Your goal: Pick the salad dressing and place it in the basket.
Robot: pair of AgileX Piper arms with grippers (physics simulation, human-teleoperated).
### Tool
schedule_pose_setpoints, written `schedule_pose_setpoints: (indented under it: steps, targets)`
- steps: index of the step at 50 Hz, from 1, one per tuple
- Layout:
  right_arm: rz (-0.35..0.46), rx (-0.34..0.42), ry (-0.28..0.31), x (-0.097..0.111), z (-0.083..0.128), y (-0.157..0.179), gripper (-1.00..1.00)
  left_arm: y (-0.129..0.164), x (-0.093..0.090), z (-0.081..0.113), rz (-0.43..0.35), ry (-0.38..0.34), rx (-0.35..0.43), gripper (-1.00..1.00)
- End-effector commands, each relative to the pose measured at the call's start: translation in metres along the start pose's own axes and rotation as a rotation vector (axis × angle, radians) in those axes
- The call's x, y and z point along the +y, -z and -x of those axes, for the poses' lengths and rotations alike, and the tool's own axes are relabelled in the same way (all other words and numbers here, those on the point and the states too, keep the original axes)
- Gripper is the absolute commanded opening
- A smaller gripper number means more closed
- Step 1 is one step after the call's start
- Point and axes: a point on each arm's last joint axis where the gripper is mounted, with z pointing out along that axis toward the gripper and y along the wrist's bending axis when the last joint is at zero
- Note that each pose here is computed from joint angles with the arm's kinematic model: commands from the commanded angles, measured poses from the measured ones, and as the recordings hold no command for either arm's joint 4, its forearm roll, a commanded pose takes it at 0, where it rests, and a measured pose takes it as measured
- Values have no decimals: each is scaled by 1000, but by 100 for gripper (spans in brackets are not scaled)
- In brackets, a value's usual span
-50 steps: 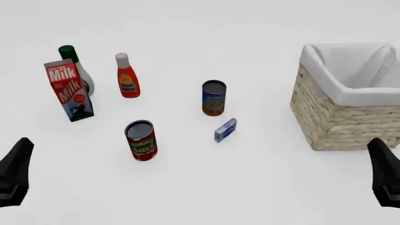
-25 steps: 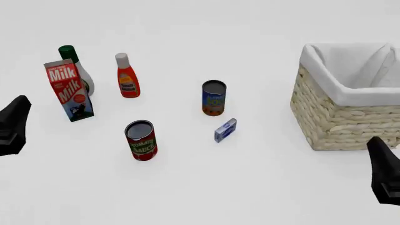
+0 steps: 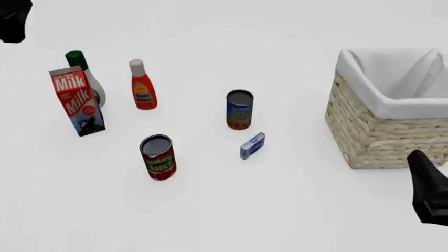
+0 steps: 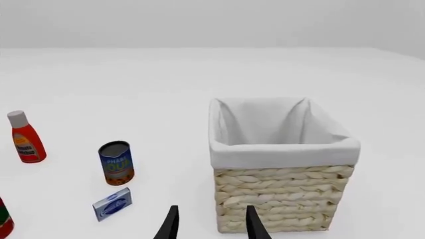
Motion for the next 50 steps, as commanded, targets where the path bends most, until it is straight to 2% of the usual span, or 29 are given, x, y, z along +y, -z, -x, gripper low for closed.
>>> schedule_pose_setpoints:
  steps: [1,7,12,13,17,21,30,34,36,39,40,43,44,45,46,50]
  targets:
    - [6,4,-4,0,0,-1,100,-56,1,43,-7,-19,11,100]
    - [9,6,-11,1,-1,-1,100,-83,3,69,-7,-77,13,100]
    - [10,10,-8,1,-1,-1,100,-102,5,81,-3,-81,35,100]
    - [9,10,-9,1,-1,0,100,-110,8,89,5,-102,35,100]
    - [10,11,-10,1,-1,0,100,-121,11,101,12,-101,41,100]
    - [11,13,-10,1,-2,0,100,-137,13,117,12,-128,58,100]
    - [25,20,-13,2,-2,-1,100,-165,14,130,6,-121,103,100]
    - [28,19,-14,2,-2,-1,100,-181,12,130,-4,-112,133,100]
    - [29,19,-13,2,-2,-1,100,-187,16,128,6,-126,138,100]
    - [28,17,-15,2,-2,0,100,-206,18,120,7,-121,180,100]
    - [27,18,-16,2,-2,0,100,-216,14,112,-8,-124,216,100]
    - [28,18,-16,2,-2,2,100,-235,18,96,-4,-128,263,100]
    - [28,18,-16,2,-2,2,100,-236,18,96,-4,-128,263,100]
    - [27,20,-16,2,-3,3,100,-247,16,86,-10,-120,290,100]
    - [27,20,-16,2,-3,3,100,-247,16,86,-10,-120,291,100]
    - [22,24,-17,1,-3,5,100,-271,27,62,5,-124,354,100]
